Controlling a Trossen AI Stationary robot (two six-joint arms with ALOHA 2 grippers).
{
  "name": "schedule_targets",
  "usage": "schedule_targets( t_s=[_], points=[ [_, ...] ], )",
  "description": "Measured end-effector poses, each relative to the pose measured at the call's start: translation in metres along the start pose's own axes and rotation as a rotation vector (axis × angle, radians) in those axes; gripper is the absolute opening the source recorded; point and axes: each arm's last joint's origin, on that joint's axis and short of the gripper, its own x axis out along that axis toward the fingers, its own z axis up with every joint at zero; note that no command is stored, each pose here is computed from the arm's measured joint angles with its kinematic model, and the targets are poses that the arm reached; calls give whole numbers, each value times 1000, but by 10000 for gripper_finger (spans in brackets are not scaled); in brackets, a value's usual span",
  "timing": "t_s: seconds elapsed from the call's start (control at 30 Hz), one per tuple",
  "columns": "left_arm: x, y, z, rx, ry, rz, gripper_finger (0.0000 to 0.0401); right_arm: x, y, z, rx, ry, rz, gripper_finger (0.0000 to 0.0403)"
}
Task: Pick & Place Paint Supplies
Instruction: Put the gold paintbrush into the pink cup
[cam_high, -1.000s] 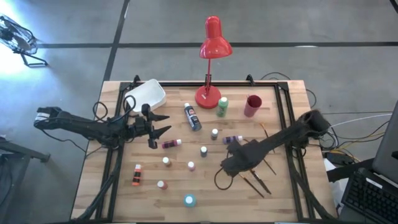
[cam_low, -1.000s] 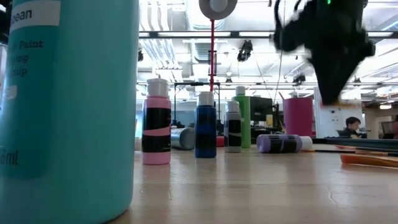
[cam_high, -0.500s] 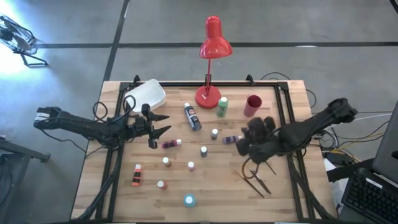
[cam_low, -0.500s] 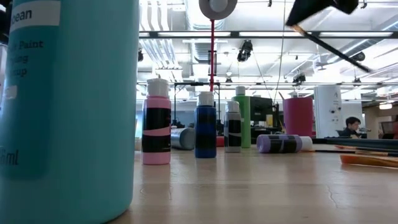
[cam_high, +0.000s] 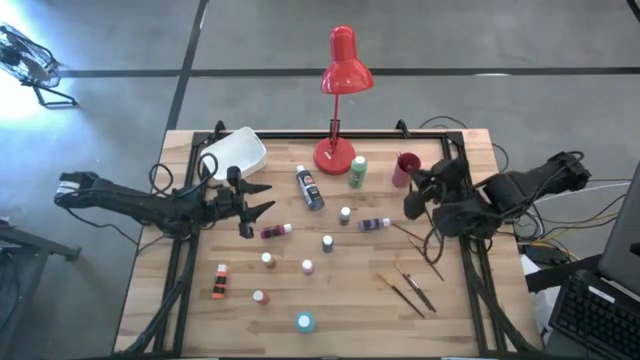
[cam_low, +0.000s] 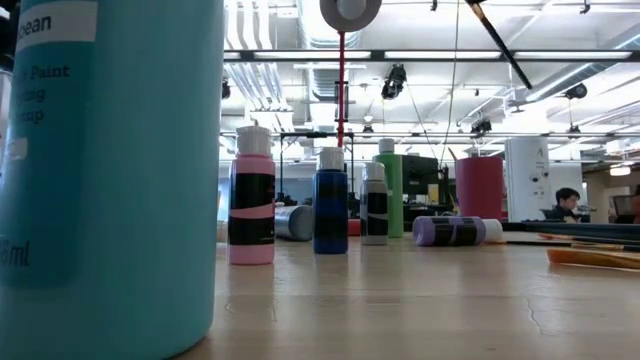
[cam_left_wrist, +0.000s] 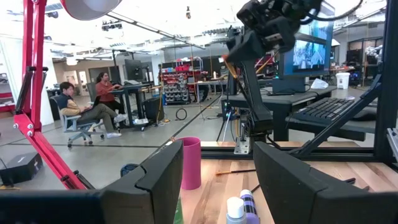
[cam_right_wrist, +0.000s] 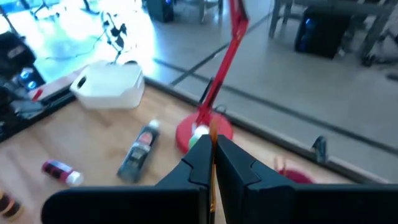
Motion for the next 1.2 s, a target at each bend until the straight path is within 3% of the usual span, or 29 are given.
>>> schedule_targets(
  t_s=[0.33,0.57,0.9,1.2],
  points=[
    [0,0,0,16,0,1,202,-11,-18,24,-48,-240,-103,8],
    [0,0,0,21,-1,1,202,-20,-31,36,-41,-302,-148,8],
    [0,1,3,33,-32,10,202,-12,-33,38,-111,-295,-216,8],
    [0,2,5,57,-47,16,202,15,-12,18,-203,-238,-273,8]
  ],
)
